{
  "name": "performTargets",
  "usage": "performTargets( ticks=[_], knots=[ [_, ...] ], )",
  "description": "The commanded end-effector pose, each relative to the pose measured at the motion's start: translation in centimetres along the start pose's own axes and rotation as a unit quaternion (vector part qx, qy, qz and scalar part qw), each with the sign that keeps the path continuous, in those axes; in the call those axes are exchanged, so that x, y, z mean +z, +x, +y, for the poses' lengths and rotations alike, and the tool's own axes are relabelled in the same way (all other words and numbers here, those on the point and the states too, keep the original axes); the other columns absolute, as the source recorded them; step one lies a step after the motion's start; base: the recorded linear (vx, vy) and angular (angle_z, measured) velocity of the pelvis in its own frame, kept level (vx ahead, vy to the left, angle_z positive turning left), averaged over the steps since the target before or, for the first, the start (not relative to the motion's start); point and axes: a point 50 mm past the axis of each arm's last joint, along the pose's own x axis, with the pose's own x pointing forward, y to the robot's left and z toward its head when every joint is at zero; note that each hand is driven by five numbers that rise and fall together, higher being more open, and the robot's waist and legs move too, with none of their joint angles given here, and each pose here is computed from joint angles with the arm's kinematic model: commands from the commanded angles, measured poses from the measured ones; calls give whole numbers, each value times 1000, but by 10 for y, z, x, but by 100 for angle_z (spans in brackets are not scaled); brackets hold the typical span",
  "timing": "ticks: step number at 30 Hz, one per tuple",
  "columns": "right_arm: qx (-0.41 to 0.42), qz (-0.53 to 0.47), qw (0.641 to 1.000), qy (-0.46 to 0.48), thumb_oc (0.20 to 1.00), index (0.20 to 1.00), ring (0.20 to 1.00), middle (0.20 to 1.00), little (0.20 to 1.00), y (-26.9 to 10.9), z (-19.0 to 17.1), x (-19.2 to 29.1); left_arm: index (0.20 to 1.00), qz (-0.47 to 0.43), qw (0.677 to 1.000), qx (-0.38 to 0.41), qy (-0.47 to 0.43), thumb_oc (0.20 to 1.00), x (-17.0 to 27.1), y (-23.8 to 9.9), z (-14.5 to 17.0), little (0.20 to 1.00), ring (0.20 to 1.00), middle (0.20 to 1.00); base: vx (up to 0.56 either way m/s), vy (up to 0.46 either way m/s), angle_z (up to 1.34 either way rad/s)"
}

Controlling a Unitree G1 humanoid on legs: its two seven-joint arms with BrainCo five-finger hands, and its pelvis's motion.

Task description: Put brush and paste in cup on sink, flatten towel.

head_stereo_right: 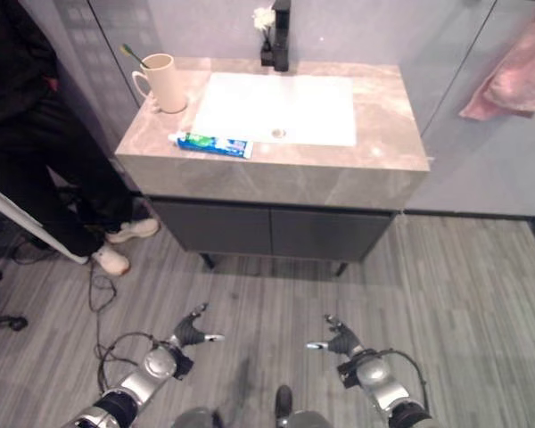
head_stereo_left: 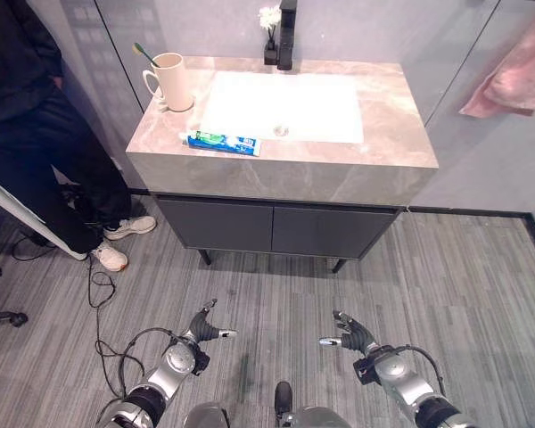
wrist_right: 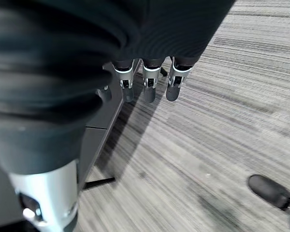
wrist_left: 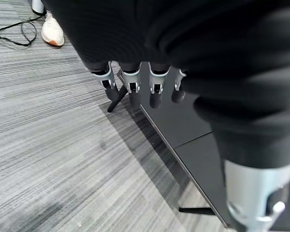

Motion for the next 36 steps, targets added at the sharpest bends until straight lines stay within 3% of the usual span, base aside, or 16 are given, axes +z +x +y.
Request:
performTargets(
  ticks=[1,9,18,29,36],
  knots=[
    [-4,-13,1000,-22,1000,1000,1000,1000,1000,-4,-3,-1,1000,-29,999,28,-17,1000,7,0,10,1000,1000,1000,405,180,-43],
    [37,-7,999,-1,1000,1000,1000,1000,1000,4,20,6,1000,-16,999,38,23,1000,-4,-5,25,1000,1000,1000,447,337,-85],
    [43,-29,998,-29,1000,1000,1000,1000,1000,1,15,12,1000,9,999,32,32,1000,-31,-23,32,1000,1000,1000,233,291,-25],
    [22,22,997,-64,1000,1000,1000,1000,1000,-1,1,-11,1000,59,997,8,51,1000,-56,-29,17,1000,1000,1000,100,-70,16],
    [-19,54,996,-64,1000,1000,1000,1000,1000,-13,-21,-34,1000,16,993,11,115,1000,-50,-34,32,1000,1000,1000,7,-163,13]
  ],
)
